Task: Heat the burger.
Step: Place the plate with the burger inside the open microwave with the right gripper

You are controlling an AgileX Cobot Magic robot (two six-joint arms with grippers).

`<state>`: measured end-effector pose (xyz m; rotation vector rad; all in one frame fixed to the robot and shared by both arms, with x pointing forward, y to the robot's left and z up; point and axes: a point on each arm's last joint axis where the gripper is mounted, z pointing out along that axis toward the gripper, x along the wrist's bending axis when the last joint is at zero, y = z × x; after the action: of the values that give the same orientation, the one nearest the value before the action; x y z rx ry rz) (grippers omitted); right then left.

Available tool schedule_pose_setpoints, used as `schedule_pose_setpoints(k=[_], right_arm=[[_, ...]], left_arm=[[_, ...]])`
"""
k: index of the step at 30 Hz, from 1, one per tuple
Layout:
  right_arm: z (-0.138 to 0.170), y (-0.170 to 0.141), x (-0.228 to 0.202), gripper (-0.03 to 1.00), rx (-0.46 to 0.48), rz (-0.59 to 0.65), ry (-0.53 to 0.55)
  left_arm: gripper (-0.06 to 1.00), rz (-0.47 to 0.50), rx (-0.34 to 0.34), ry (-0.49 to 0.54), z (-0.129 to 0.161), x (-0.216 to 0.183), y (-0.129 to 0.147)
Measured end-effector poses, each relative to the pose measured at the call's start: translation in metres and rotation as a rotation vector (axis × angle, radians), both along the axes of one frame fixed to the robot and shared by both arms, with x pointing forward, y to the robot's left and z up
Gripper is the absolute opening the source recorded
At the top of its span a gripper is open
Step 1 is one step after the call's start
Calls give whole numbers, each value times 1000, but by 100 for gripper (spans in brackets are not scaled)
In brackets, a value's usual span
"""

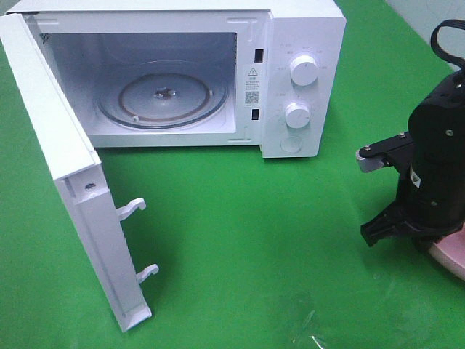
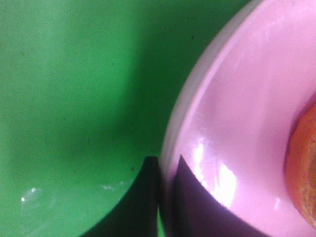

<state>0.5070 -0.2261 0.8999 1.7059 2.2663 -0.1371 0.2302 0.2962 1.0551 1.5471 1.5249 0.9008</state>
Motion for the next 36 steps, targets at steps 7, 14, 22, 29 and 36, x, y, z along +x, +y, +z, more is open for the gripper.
schedule_pose_setpoints(k=[7, 14, 22, 29, 36], right_arm=[[9, 8, -10, 3, -61, 35, 18], [18, 12, -14, 3, -90, 49, -5], [31, 6, -19, 3, -129, 24, -12], [38, 5, -27, 3, -133, 33, -20], [40, 16, -44, 3, -137, 97, -17]], left_arm=[[98, 0, 0, 0, 0, 0, 0], [98, 0, 0, 0, 0, 0, 0], [98, 0, 0, 0, 0, 0, 0], [98, 0, 0, 0, 0, 0, 0], [98, 0, 0, 0, 0, 0, 0]])
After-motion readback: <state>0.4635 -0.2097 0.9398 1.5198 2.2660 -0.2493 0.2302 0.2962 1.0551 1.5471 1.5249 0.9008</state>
